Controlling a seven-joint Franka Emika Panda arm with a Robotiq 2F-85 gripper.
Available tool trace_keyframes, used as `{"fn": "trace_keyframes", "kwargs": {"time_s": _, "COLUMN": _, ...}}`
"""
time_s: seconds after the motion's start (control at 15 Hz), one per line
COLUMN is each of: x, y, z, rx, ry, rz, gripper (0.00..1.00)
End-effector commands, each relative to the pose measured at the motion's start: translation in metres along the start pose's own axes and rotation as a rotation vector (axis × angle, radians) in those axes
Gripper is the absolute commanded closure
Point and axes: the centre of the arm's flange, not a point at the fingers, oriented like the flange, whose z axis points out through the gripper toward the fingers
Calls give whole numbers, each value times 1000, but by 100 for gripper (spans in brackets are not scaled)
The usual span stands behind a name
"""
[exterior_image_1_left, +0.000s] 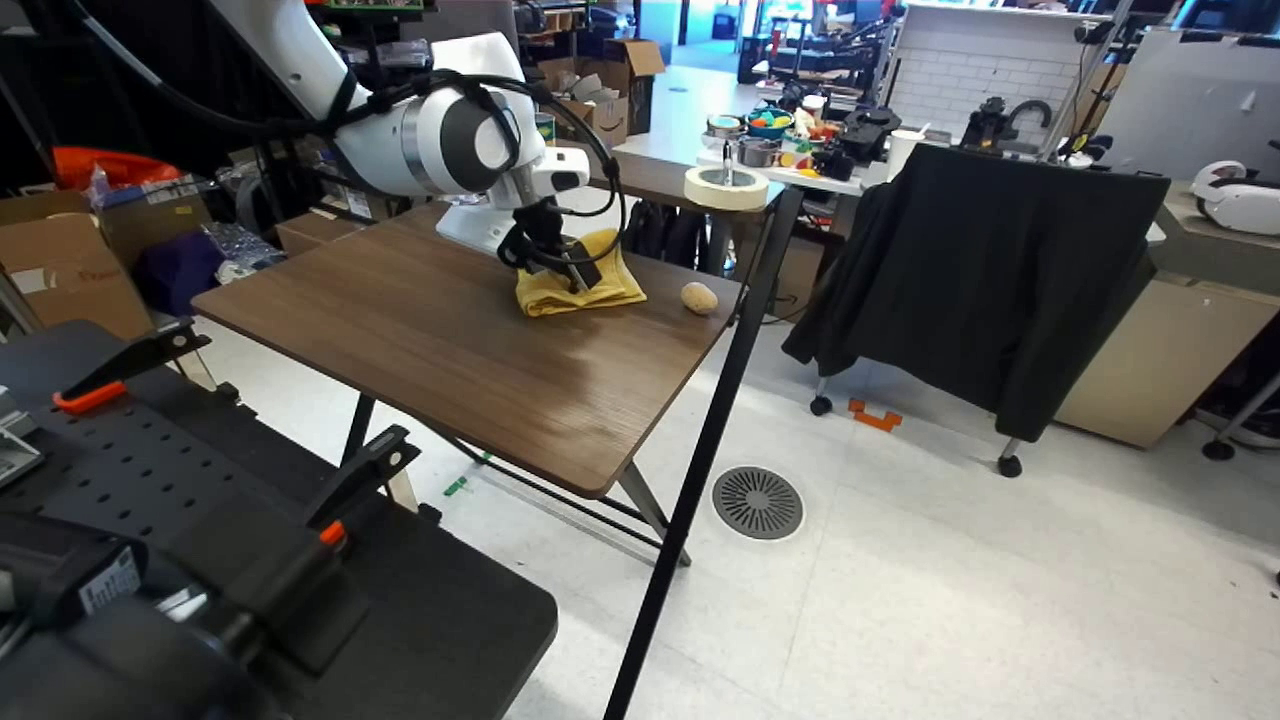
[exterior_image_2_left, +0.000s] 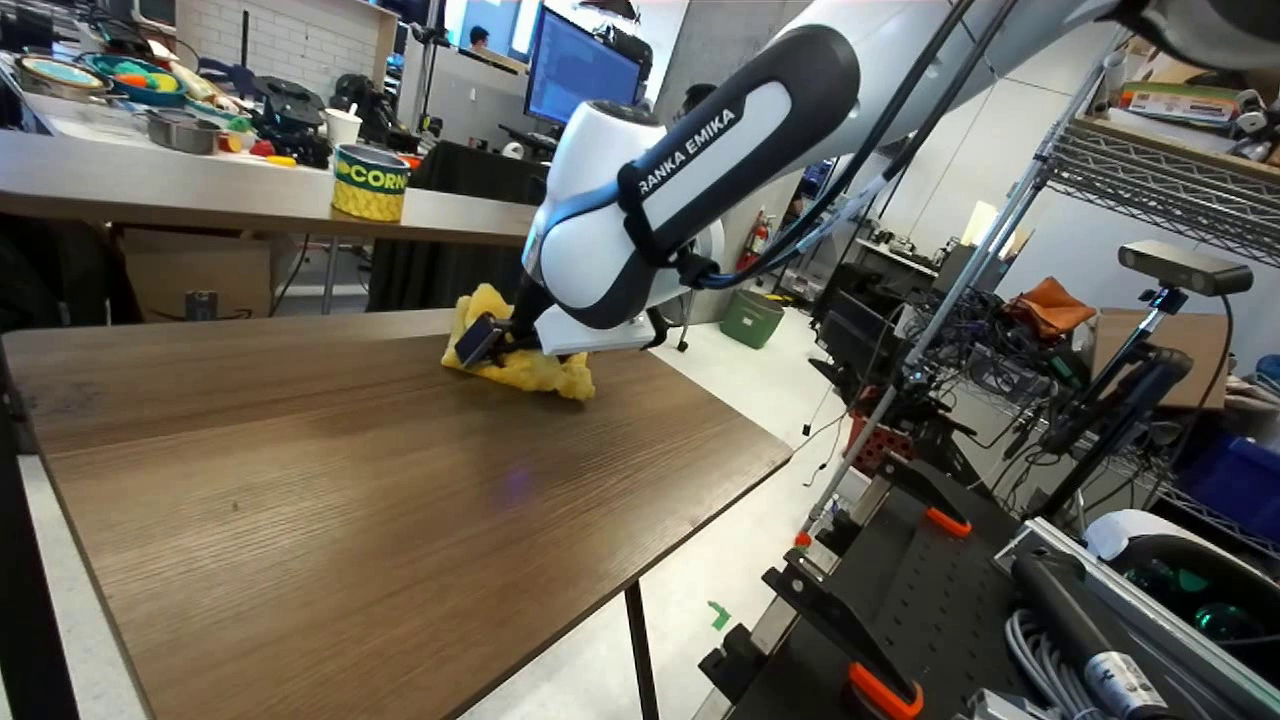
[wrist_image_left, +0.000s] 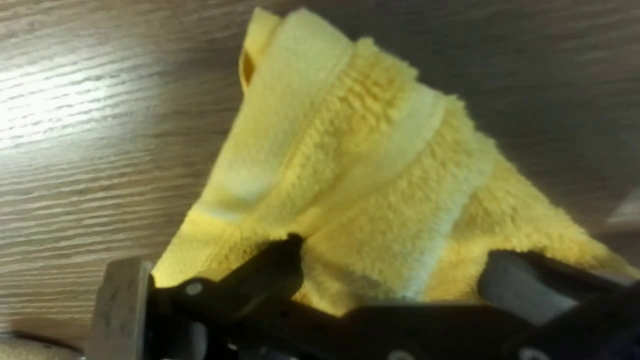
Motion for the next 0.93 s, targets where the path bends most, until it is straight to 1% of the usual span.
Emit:
{"fn": "trace_keyframes", "kwargs": {"time_s": 0.0, "x": -58, "y": -55, "z": -11, "rx": 18, "ry": -45, "rz": -187, "gripper": 0}}
{"fn": "trace_keyframes", "kwargs": {"time_s": 0.27, "x": -104, "y": -125, "z": -44, "rx": 66, "ry": -39, "rz": -383, "gripper": 0}}
{"fn": "trace_keyframes", "kwargs": {"time_s": 0.53, "x": -173, "y": -198, "z": -86, "rx": 146, "ry": -33, "rz": -588, "gripper": 0}}
{"fn": "trace_keyframes", "kwargs": {"time_s": 0.73, "x": -235, "y": -232, "z": -114, "rx": 202, "ry": -56, "rz": -744, "gripper": 0}}
{"fn": "trace_keyframes", "kwargs": {"time_s": 0.87, "x": -252, "y": -236, "z": -125, "rx": 242, "ry": -106, "rz": -840, "gripper": 0}}
